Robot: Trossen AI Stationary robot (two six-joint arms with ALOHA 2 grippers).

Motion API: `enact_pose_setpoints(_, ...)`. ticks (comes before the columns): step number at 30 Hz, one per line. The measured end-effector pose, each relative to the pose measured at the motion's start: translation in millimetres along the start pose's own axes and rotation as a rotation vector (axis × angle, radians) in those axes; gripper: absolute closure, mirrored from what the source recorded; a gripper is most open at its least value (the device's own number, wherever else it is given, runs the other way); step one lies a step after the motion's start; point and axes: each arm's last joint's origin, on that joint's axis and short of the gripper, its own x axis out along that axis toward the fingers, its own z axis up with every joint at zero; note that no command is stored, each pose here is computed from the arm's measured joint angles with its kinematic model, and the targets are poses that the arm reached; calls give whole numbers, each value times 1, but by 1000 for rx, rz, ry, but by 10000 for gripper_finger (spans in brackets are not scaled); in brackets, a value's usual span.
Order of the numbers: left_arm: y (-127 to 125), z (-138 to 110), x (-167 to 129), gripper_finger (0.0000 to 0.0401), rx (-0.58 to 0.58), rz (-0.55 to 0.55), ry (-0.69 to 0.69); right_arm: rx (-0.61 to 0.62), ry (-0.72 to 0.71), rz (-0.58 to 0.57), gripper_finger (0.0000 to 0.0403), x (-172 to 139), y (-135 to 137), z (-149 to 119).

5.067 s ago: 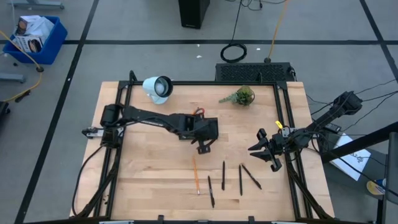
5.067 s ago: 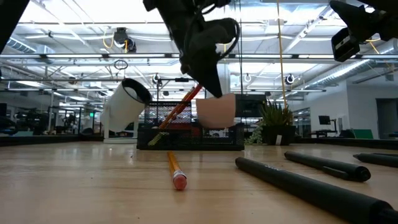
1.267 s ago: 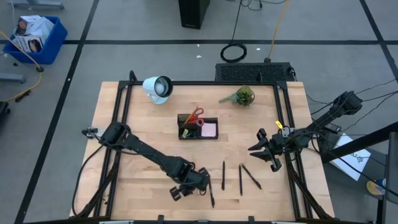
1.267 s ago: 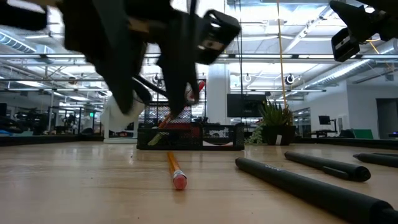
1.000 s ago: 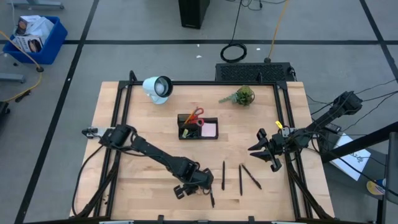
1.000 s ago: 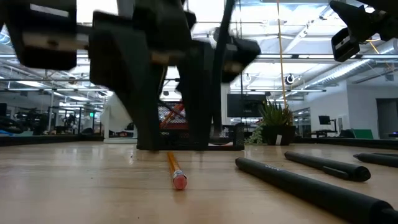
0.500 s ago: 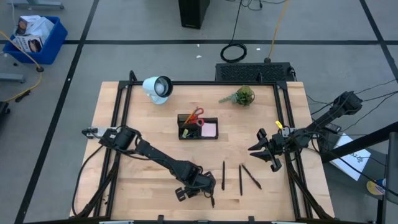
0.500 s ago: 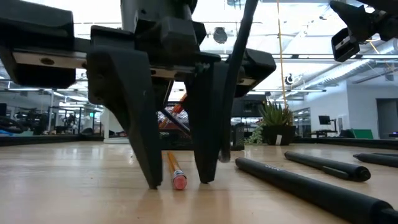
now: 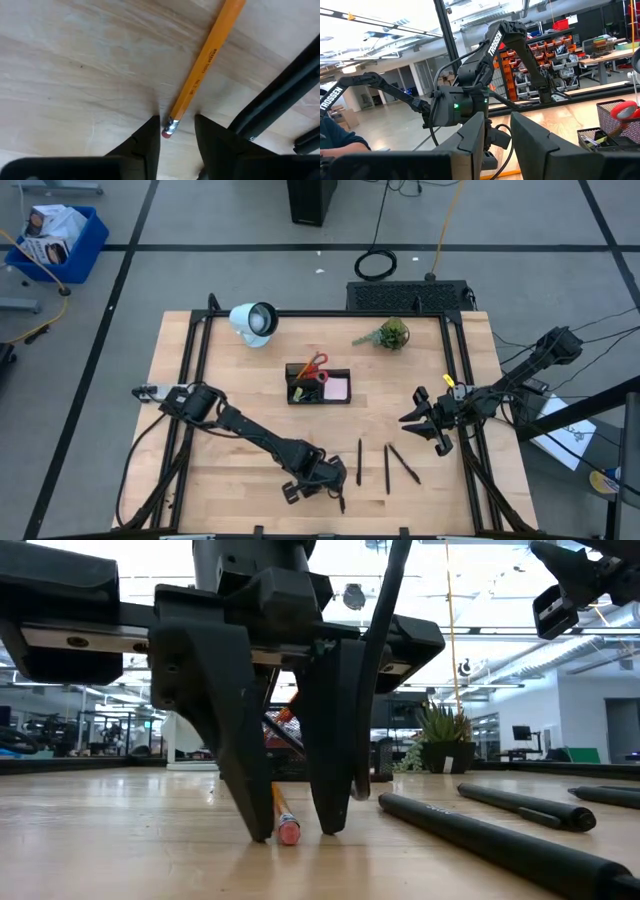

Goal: Pick and place office supplies into organizer
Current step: Put the orange pencil into the black desk organizer

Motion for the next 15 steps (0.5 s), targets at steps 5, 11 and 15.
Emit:
enact_pose_setpoints(5,3,-2,1,314,30,-42,-38,0,0,0,314,0,0,0)
enact_pose_setpoints(11,4,-2,1,350,16,-50,-45,0,0,0,314,0,0,0)
enact_pose_setpoints(15,5,-3,2,372,8,-55,-49,0,0,0,314,0,0,0)
